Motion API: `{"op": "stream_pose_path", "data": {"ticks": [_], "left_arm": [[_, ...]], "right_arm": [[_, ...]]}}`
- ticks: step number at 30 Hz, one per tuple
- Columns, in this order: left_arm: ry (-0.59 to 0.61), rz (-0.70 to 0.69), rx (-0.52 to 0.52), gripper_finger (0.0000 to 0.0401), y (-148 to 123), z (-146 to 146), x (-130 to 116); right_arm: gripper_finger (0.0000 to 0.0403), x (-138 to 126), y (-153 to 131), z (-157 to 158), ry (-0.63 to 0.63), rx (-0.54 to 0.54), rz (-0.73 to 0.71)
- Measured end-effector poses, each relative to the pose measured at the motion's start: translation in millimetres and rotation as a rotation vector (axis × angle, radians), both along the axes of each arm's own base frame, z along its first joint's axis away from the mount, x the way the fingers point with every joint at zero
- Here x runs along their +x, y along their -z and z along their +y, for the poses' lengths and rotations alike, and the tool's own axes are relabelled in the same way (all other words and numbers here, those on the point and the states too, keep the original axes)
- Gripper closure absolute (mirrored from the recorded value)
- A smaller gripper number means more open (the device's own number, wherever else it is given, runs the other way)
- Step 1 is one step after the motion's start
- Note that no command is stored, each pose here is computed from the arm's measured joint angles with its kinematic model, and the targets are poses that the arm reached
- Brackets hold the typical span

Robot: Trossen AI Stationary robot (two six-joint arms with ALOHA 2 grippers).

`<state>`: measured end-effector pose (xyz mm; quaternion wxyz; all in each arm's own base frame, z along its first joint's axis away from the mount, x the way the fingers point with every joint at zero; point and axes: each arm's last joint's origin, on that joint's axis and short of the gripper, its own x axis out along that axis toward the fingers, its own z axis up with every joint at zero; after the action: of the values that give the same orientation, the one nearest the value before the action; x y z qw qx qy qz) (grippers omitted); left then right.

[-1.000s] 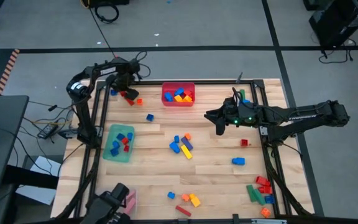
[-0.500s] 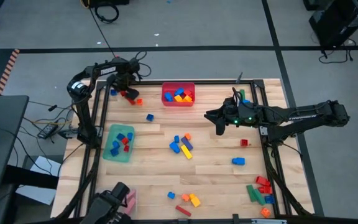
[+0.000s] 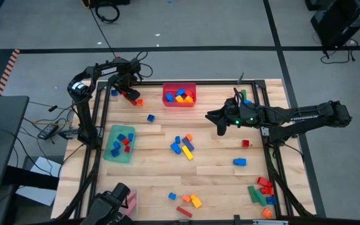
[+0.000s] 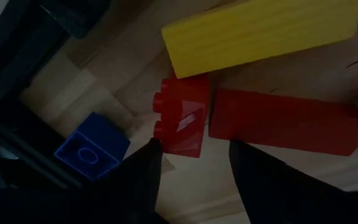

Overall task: Sort blocks by size
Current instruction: Put the red 4 studded building block into the teal bin

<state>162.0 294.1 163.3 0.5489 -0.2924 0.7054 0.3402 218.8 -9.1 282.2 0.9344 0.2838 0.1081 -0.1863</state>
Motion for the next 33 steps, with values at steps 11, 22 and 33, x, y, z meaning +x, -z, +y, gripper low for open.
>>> {"op": "stream_pose_path", "data": {"ticks": [11,22,33], "left_arm": [[-0.001,0.004,0.002,0.0260,0.0,0.0,-0.1],[-0.001,0.005,0.004,0.0308,-0.5,0.0,-0.2],[-0.002,0.004,0.005,0.0321,-0.7,0.1,-0.1]], "right_arm": [[0.0266,0.2,-0.6,0.0,0.000,0.000,-0.007],[0.0266,0.2,-0.5,0.0,-0.002,-0.006,-0.005],[0.0266,0.2,-0.5,0.0,-0.003,-0.010,-0.003]]}}
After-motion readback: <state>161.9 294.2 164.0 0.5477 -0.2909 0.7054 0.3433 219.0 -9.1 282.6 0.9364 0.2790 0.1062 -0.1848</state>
